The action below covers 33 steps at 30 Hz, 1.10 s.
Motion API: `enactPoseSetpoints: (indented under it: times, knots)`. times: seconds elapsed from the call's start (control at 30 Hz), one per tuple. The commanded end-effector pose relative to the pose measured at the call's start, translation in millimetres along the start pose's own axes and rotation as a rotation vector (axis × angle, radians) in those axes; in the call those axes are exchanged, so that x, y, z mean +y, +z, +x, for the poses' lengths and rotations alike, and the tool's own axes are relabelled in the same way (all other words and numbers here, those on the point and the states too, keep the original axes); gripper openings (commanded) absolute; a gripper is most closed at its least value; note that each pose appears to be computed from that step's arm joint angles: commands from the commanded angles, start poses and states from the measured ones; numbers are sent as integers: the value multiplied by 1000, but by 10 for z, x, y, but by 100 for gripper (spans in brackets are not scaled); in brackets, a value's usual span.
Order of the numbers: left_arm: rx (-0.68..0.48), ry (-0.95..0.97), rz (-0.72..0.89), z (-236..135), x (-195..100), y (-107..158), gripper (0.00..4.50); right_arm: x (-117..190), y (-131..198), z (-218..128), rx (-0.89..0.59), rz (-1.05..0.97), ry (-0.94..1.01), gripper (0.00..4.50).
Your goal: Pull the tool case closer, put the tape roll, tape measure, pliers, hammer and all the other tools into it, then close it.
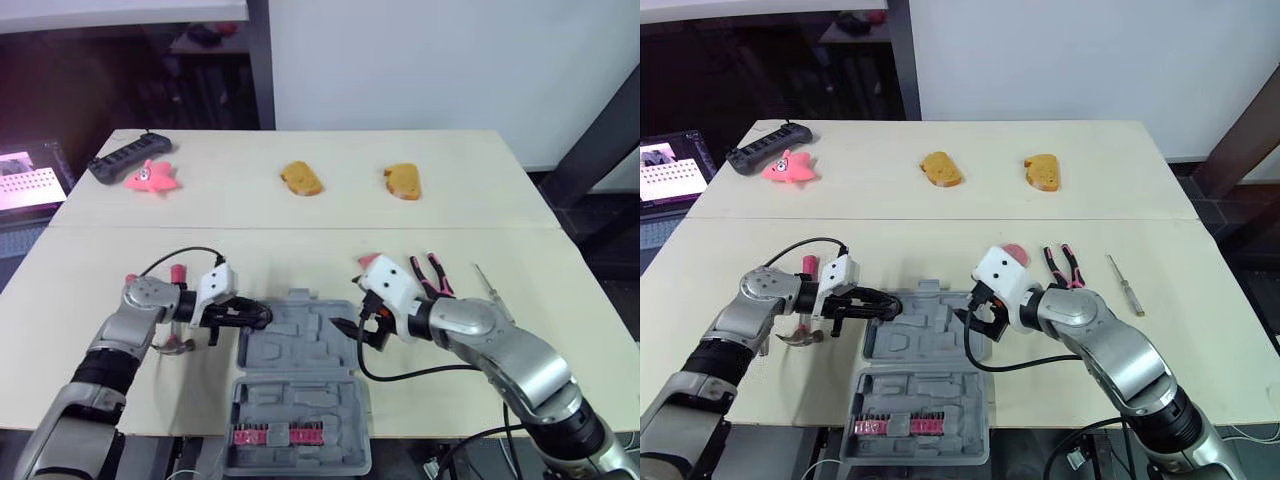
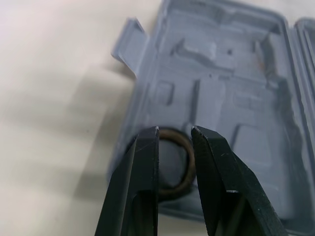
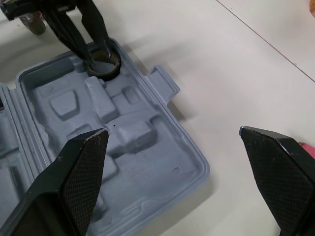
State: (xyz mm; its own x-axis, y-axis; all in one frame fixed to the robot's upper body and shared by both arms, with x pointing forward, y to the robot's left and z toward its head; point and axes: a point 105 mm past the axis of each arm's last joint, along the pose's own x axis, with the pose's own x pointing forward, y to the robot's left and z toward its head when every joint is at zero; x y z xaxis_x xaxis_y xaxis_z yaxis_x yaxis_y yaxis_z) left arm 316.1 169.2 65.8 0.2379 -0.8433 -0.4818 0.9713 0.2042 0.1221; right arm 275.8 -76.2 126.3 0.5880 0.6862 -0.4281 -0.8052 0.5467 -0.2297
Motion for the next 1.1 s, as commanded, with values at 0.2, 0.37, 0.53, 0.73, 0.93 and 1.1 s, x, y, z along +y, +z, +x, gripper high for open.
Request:
enactPoseSetpoints:
  times: [0.2,0.37,0.53,0.73,0.93,1.1]
  knots:
    - [82,25,60,36,64,-81,112,2,107,-46,-37,-22,-10,450]
    - [132,17,58,68,48,-160,112,-1,104,-53,-35,-19,-14,450]
    - [157,14,50,74,47,-191,112,-9,103,-60,-35,-19,-17,450]
    - [72,49,48,35,127,18,112,-50,124,-72,-47,-22,-33,450]
    - [-60,91,69,-200,193,432,112,-144,206,-178,-102,-29,-56,450]
    - [-138,159,-15,-633,195,665,112,-325,93,-427,-104,-8,-106,450]
